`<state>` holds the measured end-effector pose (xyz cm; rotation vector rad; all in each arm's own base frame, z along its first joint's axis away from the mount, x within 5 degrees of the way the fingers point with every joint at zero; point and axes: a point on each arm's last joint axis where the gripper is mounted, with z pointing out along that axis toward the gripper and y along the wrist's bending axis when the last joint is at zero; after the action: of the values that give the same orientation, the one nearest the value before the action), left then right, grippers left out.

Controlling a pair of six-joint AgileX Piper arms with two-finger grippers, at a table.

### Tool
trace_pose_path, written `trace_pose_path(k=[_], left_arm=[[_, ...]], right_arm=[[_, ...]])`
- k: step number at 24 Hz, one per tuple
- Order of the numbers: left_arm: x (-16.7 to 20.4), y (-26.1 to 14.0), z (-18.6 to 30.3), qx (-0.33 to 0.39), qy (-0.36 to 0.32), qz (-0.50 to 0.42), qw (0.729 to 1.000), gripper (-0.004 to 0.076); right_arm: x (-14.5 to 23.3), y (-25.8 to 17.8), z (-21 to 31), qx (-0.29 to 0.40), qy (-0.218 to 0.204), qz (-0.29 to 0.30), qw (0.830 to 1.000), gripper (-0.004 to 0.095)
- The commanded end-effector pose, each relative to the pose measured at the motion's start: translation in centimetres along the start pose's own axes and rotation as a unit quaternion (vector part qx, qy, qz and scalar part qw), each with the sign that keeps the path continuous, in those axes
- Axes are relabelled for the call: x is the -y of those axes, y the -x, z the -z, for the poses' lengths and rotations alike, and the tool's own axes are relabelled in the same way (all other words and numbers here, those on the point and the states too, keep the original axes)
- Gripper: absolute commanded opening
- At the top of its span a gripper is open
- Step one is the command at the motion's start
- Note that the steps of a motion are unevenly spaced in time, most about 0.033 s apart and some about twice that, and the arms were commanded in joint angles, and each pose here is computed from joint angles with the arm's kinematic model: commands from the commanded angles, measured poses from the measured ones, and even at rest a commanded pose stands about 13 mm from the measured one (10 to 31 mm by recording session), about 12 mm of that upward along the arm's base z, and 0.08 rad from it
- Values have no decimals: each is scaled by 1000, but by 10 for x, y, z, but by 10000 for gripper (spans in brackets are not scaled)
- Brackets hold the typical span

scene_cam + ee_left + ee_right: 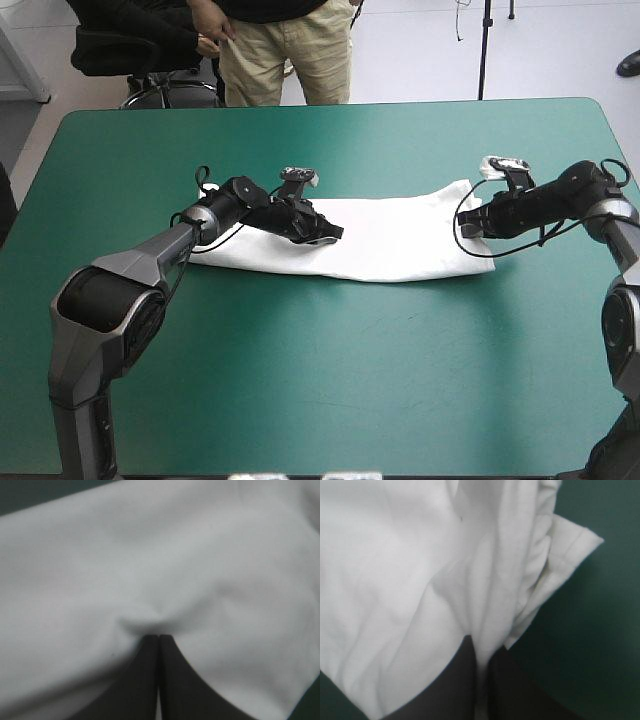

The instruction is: Fold the cloth

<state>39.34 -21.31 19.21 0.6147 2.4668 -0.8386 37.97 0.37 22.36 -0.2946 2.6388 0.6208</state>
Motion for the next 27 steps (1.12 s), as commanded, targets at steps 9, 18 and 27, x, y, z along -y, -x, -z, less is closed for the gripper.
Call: trace_pose_path(k=[9, 18, 27], left_arm=[[72, 72, 157, 129, 133, -215, 959, -17], [137, 39, 336, 168, 300, -254, 904, -17], [161, 1, 385, 190, 298, -219, 909, -17]], right_arm=[[-107, 48, 42, 63, 7, 121, 991, -11], [-260, 67, 48, 123, 65, 267, 954, -11], [-345, 91, -53, 84, 98, 323, 938, -11]])
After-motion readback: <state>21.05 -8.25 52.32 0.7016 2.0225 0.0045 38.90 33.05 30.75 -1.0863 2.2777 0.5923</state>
